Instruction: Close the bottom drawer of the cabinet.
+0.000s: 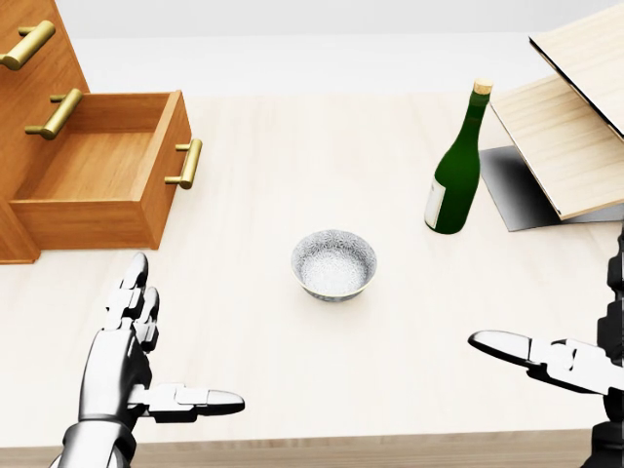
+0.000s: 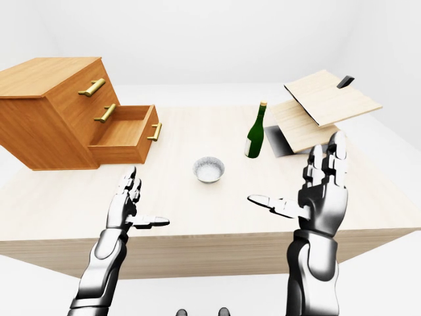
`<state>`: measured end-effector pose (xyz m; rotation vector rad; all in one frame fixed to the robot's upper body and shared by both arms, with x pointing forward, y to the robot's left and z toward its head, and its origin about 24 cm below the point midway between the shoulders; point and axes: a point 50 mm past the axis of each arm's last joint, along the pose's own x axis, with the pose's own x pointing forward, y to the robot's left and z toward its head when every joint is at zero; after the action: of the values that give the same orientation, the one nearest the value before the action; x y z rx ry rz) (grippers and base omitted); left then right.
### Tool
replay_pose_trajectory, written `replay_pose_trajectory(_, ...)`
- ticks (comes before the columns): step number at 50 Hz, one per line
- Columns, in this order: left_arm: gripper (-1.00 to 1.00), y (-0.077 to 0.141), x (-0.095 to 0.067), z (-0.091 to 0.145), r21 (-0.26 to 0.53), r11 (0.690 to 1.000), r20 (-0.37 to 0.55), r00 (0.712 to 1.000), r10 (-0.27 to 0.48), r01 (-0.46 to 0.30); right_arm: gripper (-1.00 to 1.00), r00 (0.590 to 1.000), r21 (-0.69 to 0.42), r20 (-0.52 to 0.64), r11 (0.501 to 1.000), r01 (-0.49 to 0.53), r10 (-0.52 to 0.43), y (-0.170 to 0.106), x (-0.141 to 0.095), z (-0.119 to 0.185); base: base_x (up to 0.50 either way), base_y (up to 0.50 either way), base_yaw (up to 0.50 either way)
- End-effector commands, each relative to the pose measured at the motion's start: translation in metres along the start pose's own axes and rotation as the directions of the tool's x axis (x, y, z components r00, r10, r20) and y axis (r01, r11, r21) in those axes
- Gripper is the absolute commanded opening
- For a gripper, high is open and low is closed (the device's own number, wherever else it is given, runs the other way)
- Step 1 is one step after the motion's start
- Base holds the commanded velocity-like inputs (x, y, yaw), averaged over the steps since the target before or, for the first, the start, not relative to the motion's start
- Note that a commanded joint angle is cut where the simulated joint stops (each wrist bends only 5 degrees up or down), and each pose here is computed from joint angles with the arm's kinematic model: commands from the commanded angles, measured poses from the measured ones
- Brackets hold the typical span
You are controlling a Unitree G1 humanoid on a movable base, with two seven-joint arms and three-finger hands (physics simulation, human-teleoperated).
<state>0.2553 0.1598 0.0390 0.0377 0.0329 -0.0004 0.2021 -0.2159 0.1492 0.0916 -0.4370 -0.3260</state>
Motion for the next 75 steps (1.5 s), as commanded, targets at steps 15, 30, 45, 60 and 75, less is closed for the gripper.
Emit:
replay_pose_trajectory(15,1.00,-0.001,0.001,-0.002,0.004,1.000,-0.004,1.000,0.002,-0.002,1.00,0.998,0.007,-0.053,0.999,-0.034,0.035,0.004,-0.001,-0.012,0.17,0.00,0.00)
replay_pose_trajectory(30,1.00,0.000,0.000,0.000,0.005,1.000,-0.001,1.000,0.002,-0.002,1.00,0.998,0.010,-0.052,0.999,-0.040,0.040,0.004,-0.001,-0.012,0.23,0.00,0.00)
replay_pose_trajectory(45,1.00,0.000,0.000,-0.001,0.007,1.000,-0.001,1.000,0.003,-0.003,1.00,0.997,0.013,-0.058,0.999,-0.046,0.047,0.005,-0.001,-0.013,0.23,0.00,0.00)
replay_pose_trajectory(60,1.00,0.000,0.000,-0.001,0.005,1.000,-0.003,1.000,0.004,-0.004,1.00,0.996,0.016,-0.069,0.999,-0.048,0.049,0.005,-0.002,-0.016,0.22,0.00,0.00)
replay_pose_trajectory(75,1.00,0.000,0.001,-0.001,0.005,1.000,-0.003,1.000,0.003,-0.003,1.00,0.995,0.015,-0.083,0.999,-0.046,0.047,0.005,-0.002,-0.019,0.19,0.00,0.00)
